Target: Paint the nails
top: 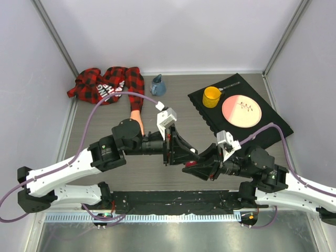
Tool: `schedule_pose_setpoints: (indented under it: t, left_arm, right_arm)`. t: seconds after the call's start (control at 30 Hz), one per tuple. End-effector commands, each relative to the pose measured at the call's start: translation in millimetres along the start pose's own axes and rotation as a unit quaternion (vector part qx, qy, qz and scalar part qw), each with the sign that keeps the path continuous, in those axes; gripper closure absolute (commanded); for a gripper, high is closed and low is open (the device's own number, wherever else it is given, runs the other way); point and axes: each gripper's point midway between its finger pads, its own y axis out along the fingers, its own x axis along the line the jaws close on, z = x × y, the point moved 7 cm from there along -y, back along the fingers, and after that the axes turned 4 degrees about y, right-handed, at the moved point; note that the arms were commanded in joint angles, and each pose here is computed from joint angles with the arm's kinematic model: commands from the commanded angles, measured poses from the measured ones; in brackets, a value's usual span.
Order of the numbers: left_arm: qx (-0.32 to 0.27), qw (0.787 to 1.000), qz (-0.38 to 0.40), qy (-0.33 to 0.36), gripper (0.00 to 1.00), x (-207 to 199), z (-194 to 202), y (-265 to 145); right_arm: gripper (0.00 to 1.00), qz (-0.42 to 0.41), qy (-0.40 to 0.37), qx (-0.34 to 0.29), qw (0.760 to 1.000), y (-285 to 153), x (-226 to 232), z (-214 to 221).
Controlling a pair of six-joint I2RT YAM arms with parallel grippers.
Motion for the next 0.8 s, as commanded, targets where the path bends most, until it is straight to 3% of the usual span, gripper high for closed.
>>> schedule_pose_setpoints:
  t: [0.0,0.03,0.13,0.2,0.23,0.3,0.33,0.37,0.43,0.53,0.57,0.6,0.67,0.7,0.77]
  left_arm:
    - [-0.018,1.000,-0.013,0.019,0.87,-4.1,-22.2,0.7]
    - [-0.014,0.999,-0.040,0.024,1.00,1.0,-22.8,-0.8]
    - [-0.041,0.985,-0.167,0.026,1.00,27.3,-30.3,-3.2]
    - [-0.054,0.955,-0.291,0.025,1.00,57.3,-29.0,-6.2]
    - [-0.063,0.943,-0.327,0.028,1.00,64.0,-32.0,-7.6]
    - [-0.063,0.921,-0.384,0.030,1.00,77.9,-28.6,-7.4]
    - [-0.073,0.895,-0.438,0.032,1.00,91.9,-27.5,-6.7]
    - [-0.075,0.886,-0.456,0.029,1.00,96.5,-26.3,-6.4]
    - [-0.076,0.872,-0.483,0.030,1.00,105.5,-24.2,-1.6]
    - [-0.072,0.880,-0.469,0.028,0.99,105.8,-22.5,6.2]
    - [-0.070,0.882,-0.464,0.030,0.91,104.7,-22.6,6.6]
    - [-0.066,0.885,-0.459,0.034,0.69,104.5,-22.4,6.4]
    - [-0.067,0.908,-0.413,0.031,0.52,94.6,-24.3,5.2]
    - [-0.069,0.916,-0.395,0.029,0.38,92.2,-25.1,3.4]
    - [-0.080,0.935,-0.344,0.025,0.29,79.9,-25.6,-2.9]
  right_arm:
    - [0.99,0.044,-0.008,-0.047,0.998,1.3,-4.1,-25.1]
    - [0.99,0.065,-0.009,-0.041,0.997,3.5,-9.7,-23.1]
    - [0.99,0.177,-0.027,-0.039,0.983,9.3,-36.8,-23.6]
    - [0.99,0.246,-0.035,-0.048,0.967,13.4,-50.8,-31.6]
    - [0.99,0.331,-0.049,-0.057,0.941,8.5,-68.6,-34.6]
    - [0.99,0.417,-0.071,-0.053,0.905,13.4,-86.8,-34.0]
    - [0.99,0.467,-0.085,-0.060,0.878,9.7,-96.5,-35.3]
    - [0.99,0.485,-0.102,-0.057,0.866,12.4,-101.9,-34.2]
    - [0.99,0.487,-0.105,-0.081,0.863,16.3,-103.1,-40.1]
    - [0.99,0.434,-0.120,-0.072,0.890,22.7,-100.3,-37.2]
    - [0.99,0.391,-0.128,-0.060,0.909,27.5,-95.5,-33.8]
    - [0.99,0.364,-0.129,-0.062,0.920,26.9,-91.3,-33.5]
    - [0.99,0.306,-0.131,-0.053,0.942,28.2,-84.6,-21.9]
    - [0.99,0.296,-0.127,-0.053,0.945,26.4,-83.2,-19.8]
    - [0.99,0.276,-0.118,-0.050,0.953,20.2,-78.7,-14.0]
